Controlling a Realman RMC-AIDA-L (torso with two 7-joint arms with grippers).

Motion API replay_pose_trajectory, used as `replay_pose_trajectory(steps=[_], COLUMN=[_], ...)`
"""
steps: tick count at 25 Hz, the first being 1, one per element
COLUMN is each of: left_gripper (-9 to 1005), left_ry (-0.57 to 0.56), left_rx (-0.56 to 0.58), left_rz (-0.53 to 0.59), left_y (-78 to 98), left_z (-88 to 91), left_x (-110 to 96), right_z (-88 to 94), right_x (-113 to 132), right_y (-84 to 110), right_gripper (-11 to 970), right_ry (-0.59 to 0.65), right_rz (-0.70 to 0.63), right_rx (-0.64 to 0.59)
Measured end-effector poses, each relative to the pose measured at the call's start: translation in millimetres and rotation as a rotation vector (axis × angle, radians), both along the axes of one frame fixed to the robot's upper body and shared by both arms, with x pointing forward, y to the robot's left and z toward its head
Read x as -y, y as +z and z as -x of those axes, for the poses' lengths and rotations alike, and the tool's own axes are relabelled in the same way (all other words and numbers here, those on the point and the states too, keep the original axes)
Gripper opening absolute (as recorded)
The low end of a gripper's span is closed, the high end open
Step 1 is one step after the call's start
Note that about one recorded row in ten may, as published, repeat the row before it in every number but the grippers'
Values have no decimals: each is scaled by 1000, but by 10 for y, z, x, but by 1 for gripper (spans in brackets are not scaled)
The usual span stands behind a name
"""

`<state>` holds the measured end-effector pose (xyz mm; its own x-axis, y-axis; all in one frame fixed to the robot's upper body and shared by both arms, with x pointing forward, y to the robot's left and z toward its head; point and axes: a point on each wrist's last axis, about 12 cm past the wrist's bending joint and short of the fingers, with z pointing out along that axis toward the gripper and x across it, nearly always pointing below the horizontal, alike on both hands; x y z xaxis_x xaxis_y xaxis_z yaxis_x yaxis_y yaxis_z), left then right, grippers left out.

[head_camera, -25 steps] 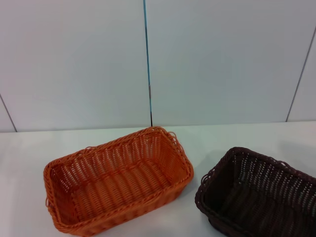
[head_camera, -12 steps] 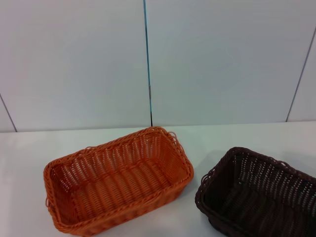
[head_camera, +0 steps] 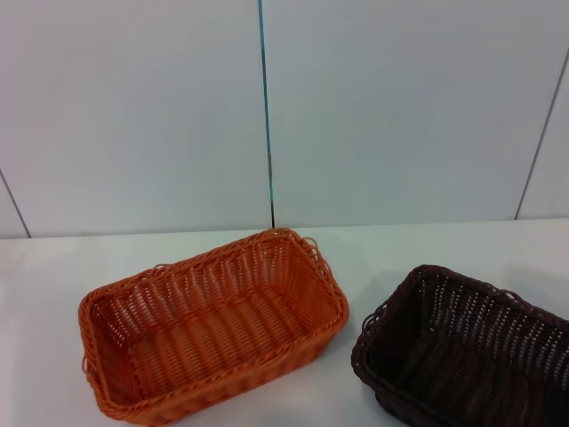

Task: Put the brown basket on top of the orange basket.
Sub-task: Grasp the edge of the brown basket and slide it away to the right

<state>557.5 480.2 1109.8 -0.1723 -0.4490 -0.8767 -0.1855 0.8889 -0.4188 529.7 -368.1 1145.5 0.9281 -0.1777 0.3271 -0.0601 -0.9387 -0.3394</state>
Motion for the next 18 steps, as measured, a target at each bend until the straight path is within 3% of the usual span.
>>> replay_pose_trajectory(steps=[9, 18], left_gripper=[865, 865], left_ry=[7, 12], left_rx=[3, 7], left_rz=[3, 3], left_y=[1, 13], left_z=[10, 12], left_x=[-14, -31], right_z=[-23, -65], right_x=[-29, -46], right_y=[-137, -114], right_gripper=[708, 682], right_ry=[10, 21], right_rz=[-24, -19], right_rx=[-40, -28])
